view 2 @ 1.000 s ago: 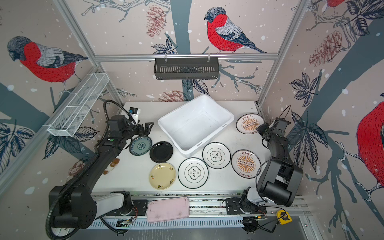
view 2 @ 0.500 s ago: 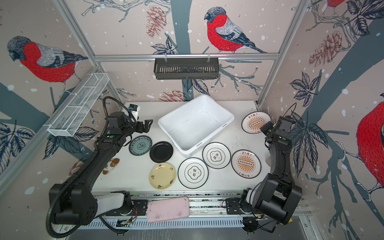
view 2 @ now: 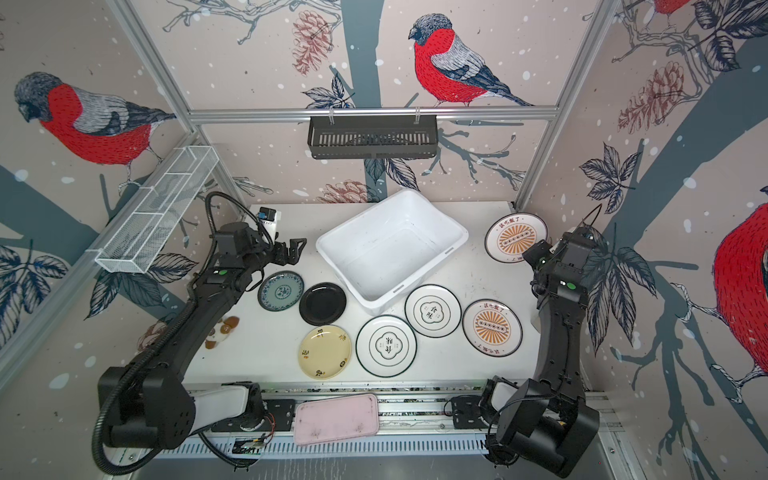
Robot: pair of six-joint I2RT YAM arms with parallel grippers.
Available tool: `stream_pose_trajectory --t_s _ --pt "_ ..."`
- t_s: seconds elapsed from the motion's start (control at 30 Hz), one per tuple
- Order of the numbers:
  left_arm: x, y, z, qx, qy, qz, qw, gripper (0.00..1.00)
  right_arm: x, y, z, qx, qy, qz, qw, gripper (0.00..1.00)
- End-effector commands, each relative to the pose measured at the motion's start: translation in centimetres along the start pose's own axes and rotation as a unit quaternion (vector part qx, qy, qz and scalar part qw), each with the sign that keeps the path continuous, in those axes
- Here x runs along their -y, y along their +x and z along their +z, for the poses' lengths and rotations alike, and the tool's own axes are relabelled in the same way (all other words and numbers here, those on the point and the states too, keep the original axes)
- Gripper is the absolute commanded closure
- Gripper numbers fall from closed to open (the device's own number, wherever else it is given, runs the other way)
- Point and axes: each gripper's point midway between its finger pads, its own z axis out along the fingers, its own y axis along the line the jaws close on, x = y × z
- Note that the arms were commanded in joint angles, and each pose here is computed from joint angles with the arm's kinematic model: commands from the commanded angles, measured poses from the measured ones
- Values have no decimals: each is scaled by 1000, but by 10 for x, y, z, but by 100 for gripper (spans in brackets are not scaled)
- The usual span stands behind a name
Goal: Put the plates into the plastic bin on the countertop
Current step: 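Lift the sunburst plate upright with the right gripper, then carry the sunburst plate over the white bin with the right gripper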
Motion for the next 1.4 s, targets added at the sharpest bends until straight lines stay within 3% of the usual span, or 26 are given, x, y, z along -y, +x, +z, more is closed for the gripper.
stream_pose_trajectory --t_s 0.0,0.23,0.53,0.93,1.37 --pt "1 -8 -1 10 3 5 1000 2 -25 -10 -12 11 -36 -17 999 99" --pt "3 -11 0 7 10 7 1000 2 -70 -13 -27 4 -92 -33 995 99" --pt "1 -25 -4 -1 2 21 1000 3 -168 28 -35 -44 -195 -74 977 99" --pt "2 -27 -23 -6 -13 27 1000 2 -266 141 -27 -146 -295 -128 936 99" --pt "9 -28 -30 -5 0 19 1000 2 -286 270 16 -291 -303 -216 881 99"
